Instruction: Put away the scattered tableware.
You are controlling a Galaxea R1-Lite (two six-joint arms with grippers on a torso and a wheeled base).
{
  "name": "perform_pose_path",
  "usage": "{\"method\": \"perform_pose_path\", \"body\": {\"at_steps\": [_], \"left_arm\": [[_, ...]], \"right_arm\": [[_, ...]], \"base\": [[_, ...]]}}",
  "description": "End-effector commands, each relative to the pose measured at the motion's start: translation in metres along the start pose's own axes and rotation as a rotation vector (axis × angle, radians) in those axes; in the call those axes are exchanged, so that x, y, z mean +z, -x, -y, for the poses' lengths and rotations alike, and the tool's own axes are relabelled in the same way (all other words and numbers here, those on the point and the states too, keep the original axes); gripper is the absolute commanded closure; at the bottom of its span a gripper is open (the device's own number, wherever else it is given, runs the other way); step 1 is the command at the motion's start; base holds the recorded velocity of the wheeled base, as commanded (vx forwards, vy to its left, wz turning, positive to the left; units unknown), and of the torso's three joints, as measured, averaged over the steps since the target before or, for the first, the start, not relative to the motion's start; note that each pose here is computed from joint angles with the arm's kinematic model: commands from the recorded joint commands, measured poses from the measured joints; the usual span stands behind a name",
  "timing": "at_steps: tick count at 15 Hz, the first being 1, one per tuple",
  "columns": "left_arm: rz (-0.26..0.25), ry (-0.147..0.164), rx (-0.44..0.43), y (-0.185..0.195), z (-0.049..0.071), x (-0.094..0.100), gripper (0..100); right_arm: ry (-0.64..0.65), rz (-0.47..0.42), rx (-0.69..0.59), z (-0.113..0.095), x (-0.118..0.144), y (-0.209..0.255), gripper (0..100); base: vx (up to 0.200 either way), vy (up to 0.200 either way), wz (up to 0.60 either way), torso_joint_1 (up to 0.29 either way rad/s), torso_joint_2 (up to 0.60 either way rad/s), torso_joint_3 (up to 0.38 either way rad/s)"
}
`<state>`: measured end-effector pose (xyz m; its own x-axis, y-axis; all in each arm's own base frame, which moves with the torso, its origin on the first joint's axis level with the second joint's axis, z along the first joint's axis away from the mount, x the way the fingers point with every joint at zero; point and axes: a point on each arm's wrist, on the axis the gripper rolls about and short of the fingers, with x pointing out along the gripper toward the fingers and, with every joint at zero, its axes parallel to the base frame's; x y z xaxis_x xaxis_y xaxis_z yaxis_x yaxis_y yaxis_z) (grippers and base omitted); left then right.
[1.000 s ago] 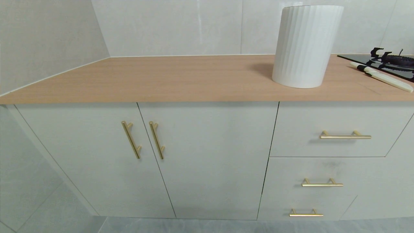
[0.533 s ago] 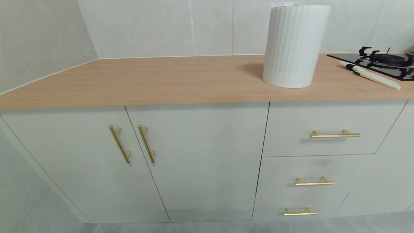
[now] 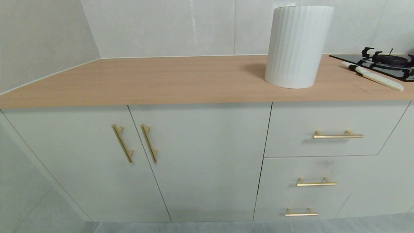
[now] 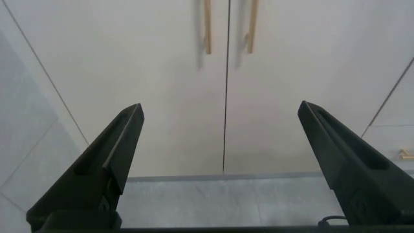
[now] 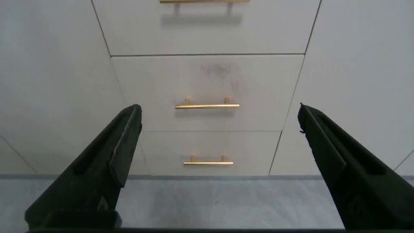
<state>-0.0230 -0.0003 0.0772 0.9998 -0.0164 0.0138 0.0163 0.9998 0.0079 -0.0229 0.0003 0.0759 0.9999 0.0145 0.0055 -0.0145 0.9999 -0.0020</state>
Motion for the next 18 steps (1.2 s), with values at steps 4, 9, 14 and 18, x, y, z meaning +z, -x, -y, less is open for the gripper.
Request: {"method": "perform_pose_path", "body": {"at_steps": [4,9,14,18], "left_arm": [[-0.002,0.000,0.001,-0.0001,0.0000,0.0000,0],[0.000,0.000,0.000,0.0000,0.0000,-0.0001,0],[0.000,0.000,0.000,0.0000,0.0000,-0.0001,0],[0.000,0.000,0.001,0.0000,0.0000,-0.0001,0]], "right_arm": [[0.000,-0.001,0.001,0.0000,0.0001,-0.0001,0],[0.001,-0.001,-0.001,0.0000,0.0001,-0.0001,0],[0.001,-0.001,0.002,-0.0001,0.0001,-0.0001,0],[0.001,-0.001,0.002,-0.0001,0.0001,-0.0001,0]], "base": [[0.000,-0.200,0.00,0.000,0.00,0.004],[0.000,-0.200,0.00,0.003,0.00,0.005],[0.000,-0.080,0.00,0.000,0.00,0.000],[0.000,0.000,0.00,0.000,0.00,0.000]]}}
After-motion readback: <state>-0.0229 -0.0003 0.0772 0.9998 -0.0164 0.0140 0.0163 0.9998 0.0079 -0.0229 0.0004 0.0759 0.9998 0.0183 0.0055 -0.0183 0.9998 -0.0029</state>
